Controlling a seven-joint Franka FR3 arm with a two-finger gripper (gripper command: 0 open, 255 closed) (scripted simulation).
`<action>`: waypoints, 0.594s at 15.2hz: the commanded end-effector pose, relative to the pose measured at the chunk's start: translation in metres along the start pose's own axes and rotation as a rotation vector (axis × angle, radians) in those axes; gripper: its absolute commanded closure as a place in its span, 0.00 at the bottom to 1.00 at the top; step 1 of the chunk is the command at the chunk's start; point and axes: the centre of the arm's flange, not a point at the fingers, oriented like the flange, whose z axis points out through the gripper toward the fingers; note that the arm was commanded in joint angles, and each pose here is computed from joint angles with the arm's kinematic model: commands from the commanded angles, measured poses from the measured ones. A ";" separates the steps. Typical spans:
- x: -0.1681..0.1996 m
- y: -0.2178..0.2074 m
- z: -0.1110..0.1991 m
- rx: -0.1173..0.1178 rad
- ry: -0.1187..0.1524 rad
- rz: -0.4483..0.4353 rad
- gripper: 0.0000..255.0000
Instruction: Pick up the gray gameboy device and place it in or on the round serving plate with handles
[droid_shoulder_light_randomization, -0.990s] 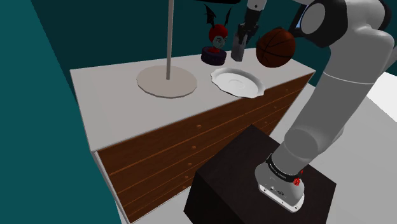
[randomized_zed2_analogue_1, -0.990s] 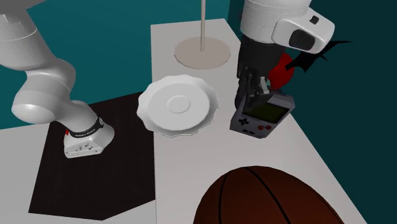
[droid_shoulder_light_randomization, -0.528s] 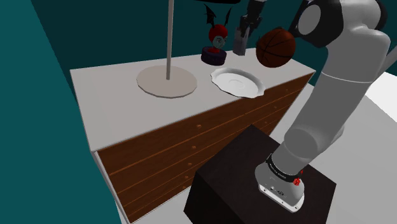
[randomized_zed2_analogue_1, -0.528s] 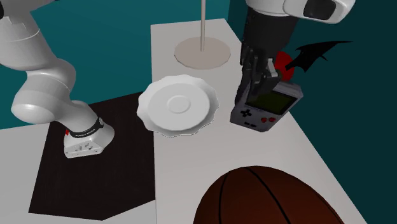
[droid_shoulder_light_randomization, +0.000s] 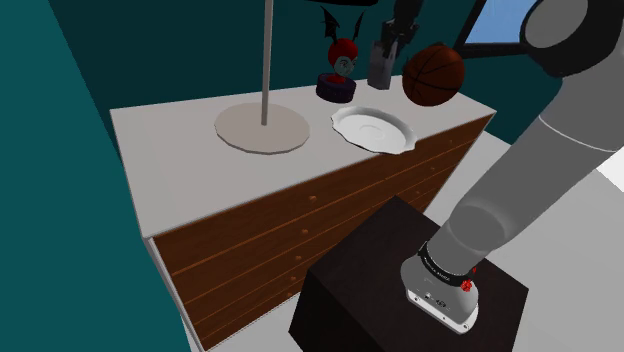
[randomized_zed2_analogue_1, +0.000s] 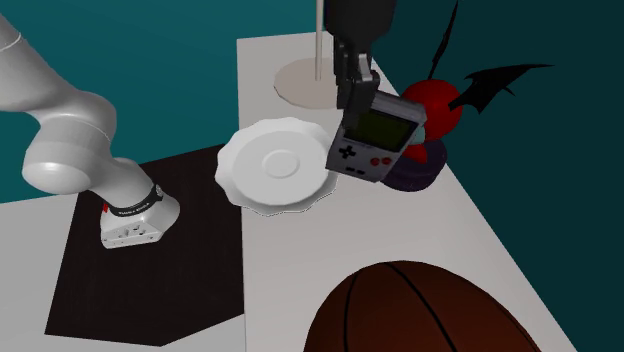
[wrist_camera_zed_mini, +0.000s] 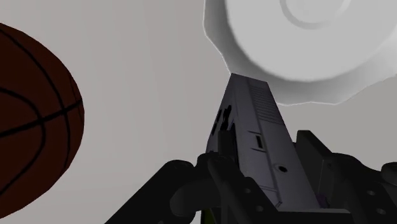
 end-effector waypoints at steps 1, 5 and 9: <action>-0.025 -0.016 -0.005 -0.001 0.000 -0.001 1.00; -0.067 -0.047 -0.015 -0.001 0.000 -0.001 1.00; -0.110 -0.077 -0.024 -0.001 0.000 -0.001 1.00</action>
